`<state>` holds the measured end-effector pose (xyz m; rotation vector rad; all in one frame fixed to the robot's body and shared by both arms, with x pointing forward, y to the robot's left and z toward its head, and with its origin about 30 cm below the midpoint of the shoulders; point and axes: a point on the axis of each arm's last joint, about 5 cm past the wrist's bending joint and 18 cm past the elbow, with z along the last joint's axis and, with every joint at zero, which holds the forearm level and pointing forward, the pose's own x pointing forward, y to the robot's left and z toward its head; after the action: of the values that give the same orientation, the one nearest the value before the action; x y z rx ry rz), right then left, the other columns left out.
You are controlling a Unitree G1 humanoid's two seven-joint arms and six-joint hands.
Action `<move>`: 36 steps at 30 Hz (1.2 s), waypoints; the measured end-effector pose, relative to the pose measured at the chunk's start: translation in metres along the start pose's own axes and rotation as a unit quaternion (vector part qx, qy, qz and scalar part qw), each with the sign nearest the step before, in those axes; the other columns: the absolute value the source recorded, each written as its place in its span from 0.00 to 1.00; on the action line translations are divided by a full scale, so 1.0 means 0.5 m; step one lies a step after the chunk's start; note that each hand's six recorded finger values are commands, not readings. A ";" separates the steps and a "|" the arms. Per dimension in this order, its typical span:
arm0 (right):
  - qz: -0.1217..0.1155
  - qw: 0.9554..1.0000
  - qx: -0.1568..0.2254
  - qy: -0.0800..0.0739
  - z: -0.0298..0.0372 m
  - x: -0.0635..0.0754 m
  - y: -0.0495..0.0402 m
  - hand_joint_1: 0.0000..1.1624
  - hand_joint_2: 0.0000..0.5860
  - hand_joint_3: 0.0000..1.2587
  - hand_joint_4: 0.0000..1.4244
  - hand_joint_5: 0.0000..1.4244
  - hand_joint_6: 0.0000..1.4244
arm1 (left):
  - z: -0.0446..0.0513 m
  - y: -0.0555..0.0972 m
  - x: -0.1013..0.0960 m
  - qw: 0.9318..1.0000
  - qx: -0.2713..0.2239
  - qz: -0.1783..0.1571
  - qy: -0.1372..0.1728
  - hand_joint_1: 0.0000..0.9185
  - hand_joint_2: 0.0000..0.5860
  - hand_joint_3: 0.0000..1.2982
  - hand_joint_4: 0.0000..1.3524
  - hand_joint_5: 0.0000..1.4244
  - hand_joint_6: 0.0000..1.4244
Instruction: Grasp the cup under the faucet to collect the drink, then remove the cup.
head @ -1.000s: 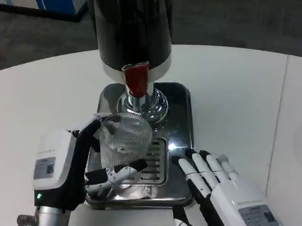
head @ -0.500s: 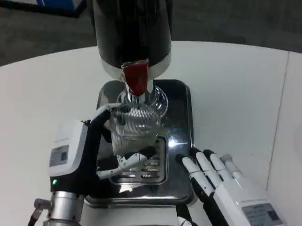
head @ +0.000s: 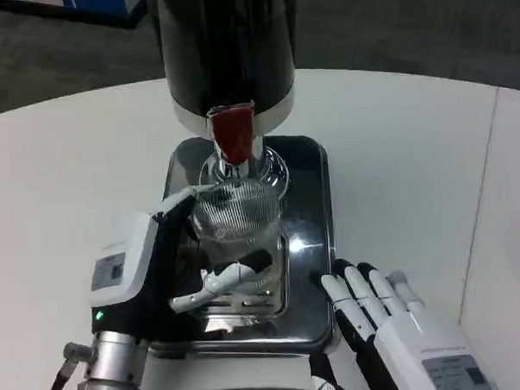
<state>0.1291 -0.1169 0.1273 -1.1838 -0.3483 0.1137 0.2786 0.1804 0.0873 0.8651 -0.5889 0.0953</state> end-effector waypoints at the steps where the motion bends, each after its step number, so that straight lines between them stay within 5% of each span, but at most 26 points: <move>1: 0.000 1.000 0.000 0.000 0.000 0.000 0.000 0.20 0.96 0.06 0.00 0.00 0.00 | 0.000 0.000 -0.001 1.000 -0.003 0.000 0.003 0.06 0.10 0.19 0.15 0.32 0.21; 13: -0.002 1.000 0.004 0.001 0.002 0.001 0.000 0.20 0.96 0.06 0.00 0.00 0.00 | -0.009 0.011 -0.007 1.000 -0.014 -0.006 0.017 0.00 0.00 0.06 0.02 0.23 0.12; 16: -0.002 1.000 0.005 0.002 0.003 0.001 0.001 0.20 0.96 0.06 0.00 0.00 0.00 | -0.008 0.020 -0.005 0.998 -0.051 0.004 0.028 0.00 0.02 0.06 0.01 0.23 0.11; 22: -0.002 1.000 0.008 0.003 0.004 0.000 0.001 0.20 0.96 0.06 0.00 0.00 0.00 | -0.009 0.066 0.001 0.985 -0.158 0.055 0.050 0.00 0.15 0.05 0.00 0.17 0.07; 27: -0.004 1.000 0.012 0.002 0.008 0.002 0.002 0.20 0.96 0.06 0.00 0.00 0.00 | -0.008 0.131 0.010 0.970 -0.241 0.041 0.014 0.00 0.17 0.00 0.00 0.01 0.00; 29: -0.005 1.000 0.014 0.002 0.009 0.004 0.002 0.20 0.96 0.06 0.00 0.00 0.00 | -0.008 0.154 0.016 0.962 -0.270 0.030 0.004 0.00 0.18 0.00 0.00 0.00 0.00; 30: -0.007 1.000 0.016 0.001 0.011 0.005 0.002 0.20 0.96 0.06 0.00 0.00 0.00 | -0.011 0.172 0.024 0.950 -0.312 0.008 0.003 0.00 0.18 0.00 0.00 0.00 0.00; 32: -0.008 1.000 0.017 0.000 0.012 0.006 0.002 0.20 0.96 0.06 0.00 0.00 0.00 | -0.014 0.185 0.029 0.936 -0.350 -0.017 0.003 0.00 0.18 0.00 0.00 0.00 0.00; 36: -0.008 1.000 0.020 -0.001 0.014 0.006 0.003 0.20 0.96 0.06 0.00 0.00 0.00 | -0.023 0.213 0.041 0.875 -0.474 -0.101 -0.002 0.00 0.16 0.00 0.00 0.00 0.00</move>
<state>0.1300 -0.1094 0.1291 -1.1418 -0.3561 0.1073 0.2680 0.2557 0.1659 -0.0411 -0.4617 -0.3676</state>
